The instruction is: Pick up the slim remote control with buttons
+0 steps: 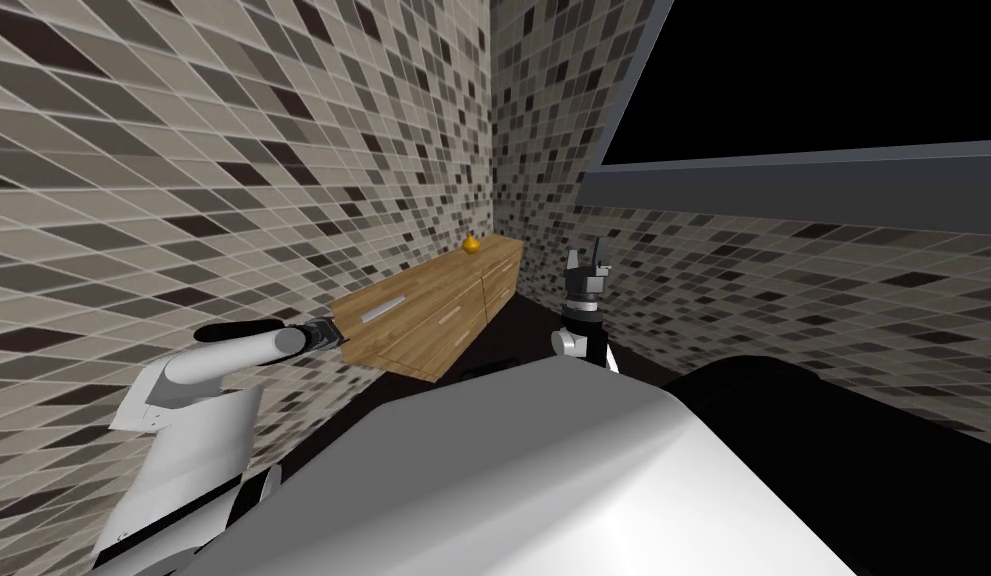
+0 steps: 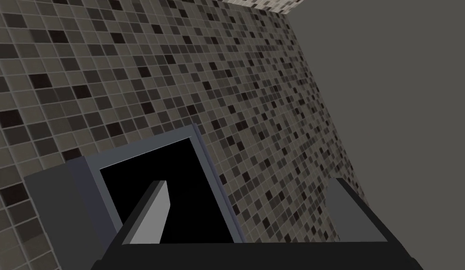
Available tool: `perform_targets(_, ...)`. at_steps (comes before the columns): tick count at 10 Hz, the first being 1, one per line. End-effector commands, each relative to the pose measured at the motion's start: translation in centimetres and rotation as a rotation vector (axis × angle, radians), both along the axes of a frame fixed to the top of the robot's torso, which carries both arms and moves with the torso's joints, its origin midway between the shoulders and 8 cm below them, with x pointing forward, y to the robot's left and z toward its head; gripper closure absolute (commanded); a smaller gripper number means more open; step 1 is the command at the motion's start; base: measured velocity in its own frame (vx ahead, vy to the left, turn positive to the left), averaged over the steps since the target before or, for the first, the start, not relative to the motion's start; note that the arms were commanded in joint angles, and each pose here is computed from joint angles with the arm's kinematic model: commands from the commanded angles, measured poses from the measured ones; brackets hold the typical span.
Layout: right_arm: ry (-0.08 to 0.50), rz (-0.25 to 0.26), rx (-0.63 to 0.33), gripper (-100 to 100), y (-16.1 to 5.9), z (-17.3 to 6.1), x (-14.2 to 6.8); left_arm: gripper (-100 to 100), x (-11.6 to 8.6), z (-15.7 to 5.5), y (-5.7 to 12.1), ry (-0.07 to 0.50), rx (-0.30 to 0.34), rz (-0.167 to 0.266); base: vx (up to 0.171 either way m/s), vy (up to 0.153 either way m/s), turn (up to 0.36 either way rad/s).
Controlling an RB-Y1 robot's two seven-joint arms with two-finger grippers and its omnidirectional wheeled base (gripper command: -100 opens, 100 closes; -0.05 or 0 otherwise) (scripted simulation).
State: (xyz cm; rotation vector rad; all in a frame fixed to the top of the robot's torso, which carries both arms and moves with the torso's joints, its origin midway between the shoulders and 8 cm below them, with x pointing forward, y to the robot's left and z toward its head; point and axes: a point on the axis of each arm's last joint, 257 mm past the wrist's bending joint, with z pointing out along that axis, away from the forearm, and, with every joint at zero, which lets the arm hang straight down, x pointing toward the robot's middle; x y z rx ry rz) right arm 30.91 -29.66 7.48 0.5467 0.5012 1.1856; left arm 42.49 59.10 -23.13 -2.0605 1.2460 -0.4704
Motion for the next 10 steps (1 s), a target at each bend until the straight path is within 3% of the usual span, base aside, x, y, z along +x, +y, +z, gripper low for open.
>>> perform_targets(1,0.000,0.000,0.000,0,0.0,0.0,0.0,-100,-0.7,-0.5,0.2,0.029,-0.014,0.013,0.028,0.003,-0.018)
perform_targets(2,0.000,0.000,0.000,0,0.0,0.0,0.0,-100,-1.8,-0.7,1.8,0.055,-0.048,0.065,0.051,0.005,-0.195)
perform_targets(3,0.000,0.000,0.000,0,0.0,0.0,0.0,-100,-2.3,-1.0,1.6,0.077,-0.056,0.070,0.052,0.009,-0.156)
perform_targets(4,0.000,0.000,0.000,0,0.0,0.0,0.0,-100,-3.3,-1.0,3.0,0.093,-0.088,0.118,0.083,0.010,-0.297)
perform_targets(6,0.000,0.000,0.000,0,0.0,0.0,0.0,-100,-4.2,-1.7,2.8,0.133,-0.104,0.127,0.052,0.014,-0.028)
perform_targets(7,0.000,0.000,0.000,0,0.0,0.0,0.0,-100,-5.5,-1.9,3.9,0.156,-0.141,0.176,0.048,0.011,-0.243)
perform_targets(8,0.000,0.000,0.000,0,0.0,0.0,0.0,-100,-6.0,-2.2,3.7,0.180,-0.151,0.181,0.055,0.023,-0.135)
perform_targets(9,0.000,0.000,0.000,0,0.0,0.0,0.0,-100,-7.2,-2.4,4.7,0.198,-0.187,0.227,0.085,0.036,-0.207)
perform_targets(10,0.000,0.000,0.000,0,0.0,0.0,0.0,-100,-7.8,-2.7,4.4,0.226,-0.199,0.232,0.080,0.032,-0.115)
